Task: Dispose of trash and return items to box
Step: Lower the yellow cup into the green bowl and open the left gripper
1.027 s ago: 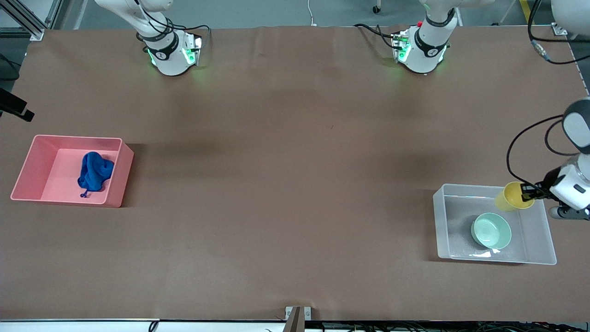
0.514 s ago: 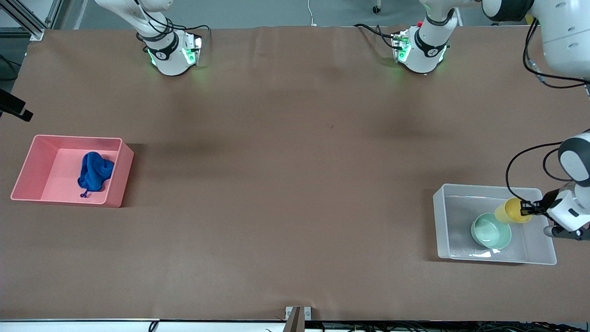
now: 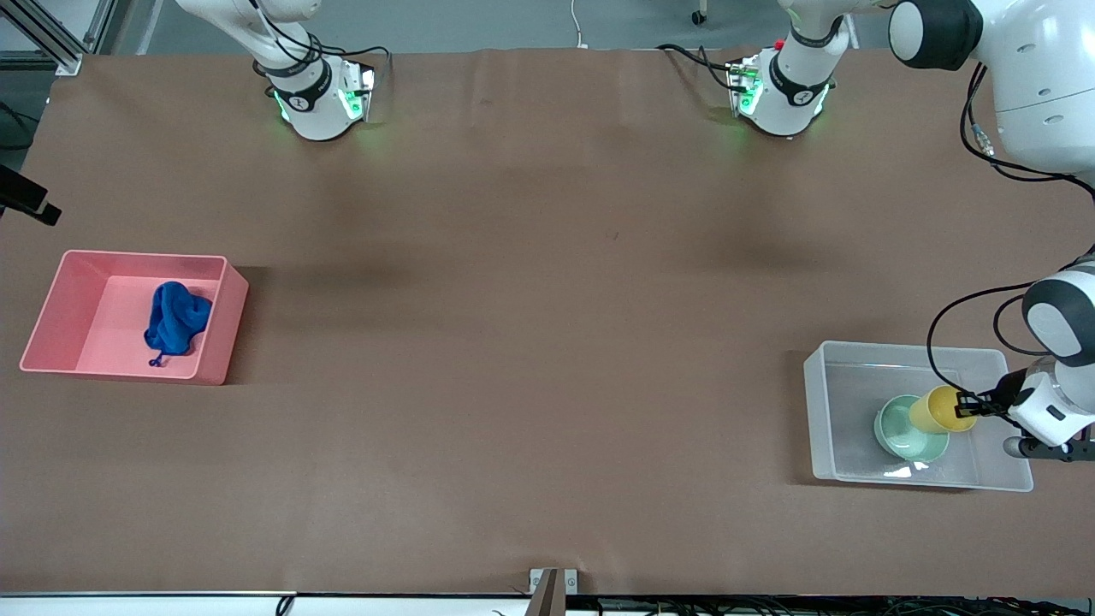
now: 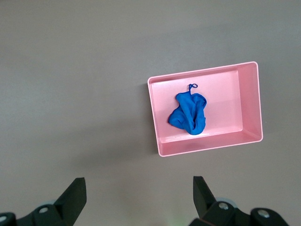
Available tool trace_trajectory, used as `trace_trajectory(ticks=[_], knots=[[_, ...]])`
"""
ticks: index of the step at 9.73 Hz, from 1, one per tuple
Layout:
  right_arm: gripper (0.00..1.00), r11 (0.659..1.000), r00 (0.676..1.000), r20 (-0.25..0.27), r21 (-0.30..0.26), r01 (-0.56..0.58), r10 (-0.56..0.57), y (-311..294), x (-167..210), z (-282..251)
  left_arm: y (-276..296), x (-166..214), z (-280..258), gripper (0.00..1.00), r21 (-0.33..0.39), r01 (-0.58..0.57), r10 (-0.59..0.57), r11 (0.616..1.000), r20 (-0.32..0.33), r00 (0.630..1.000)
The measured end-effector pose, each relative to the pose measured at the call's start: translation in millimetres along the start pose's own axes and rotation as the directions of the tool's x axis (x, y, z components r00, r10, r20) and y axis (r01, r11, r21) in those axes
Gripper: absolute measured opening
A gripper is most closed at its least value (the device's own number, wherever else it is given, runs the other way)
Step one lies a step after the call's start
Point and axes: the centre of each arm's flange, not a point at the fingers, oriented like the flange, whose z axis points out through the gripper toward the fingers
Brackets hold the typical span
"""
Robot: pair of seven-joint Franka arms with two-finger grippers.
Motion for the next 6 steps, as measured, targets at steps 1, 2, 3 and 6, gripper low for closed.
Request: trace_trajectory(ticks=[1, 2, 3, 6], knots=[[1.00, 1.000, 1.000, 0.000, 0.000, 0.000, 0.000, 0, 0, 0, -1, -1, 8, 0.07, -0.001, 0.002, -0.002, 1.000, 0.011, 1.000], [1.00, 1.000, 1.000, 0.000, 0.000, 0.000, 0.000, 0, 0, 0, -1, -1, 15, 0.09, -0.002, 0.006, -0.006, 1.000, 0.019, 1.000], [1.00, 1.000, 1.000, 0.000, 0.000, 0.000, 0.000, 0, 0, 0, -1, -1, 17, 0.15, 0.000, 0.006, -0.006, 1.000, 0.016, 1.000], [1.00, 1.000, 1.000, -0.001, 0.000, 0.000, 0.000, 0, 0, 0, -3, 11, -15, 0.57, 0.021, 0.002, 0.000, 1.000, -0.059, 0.998]])
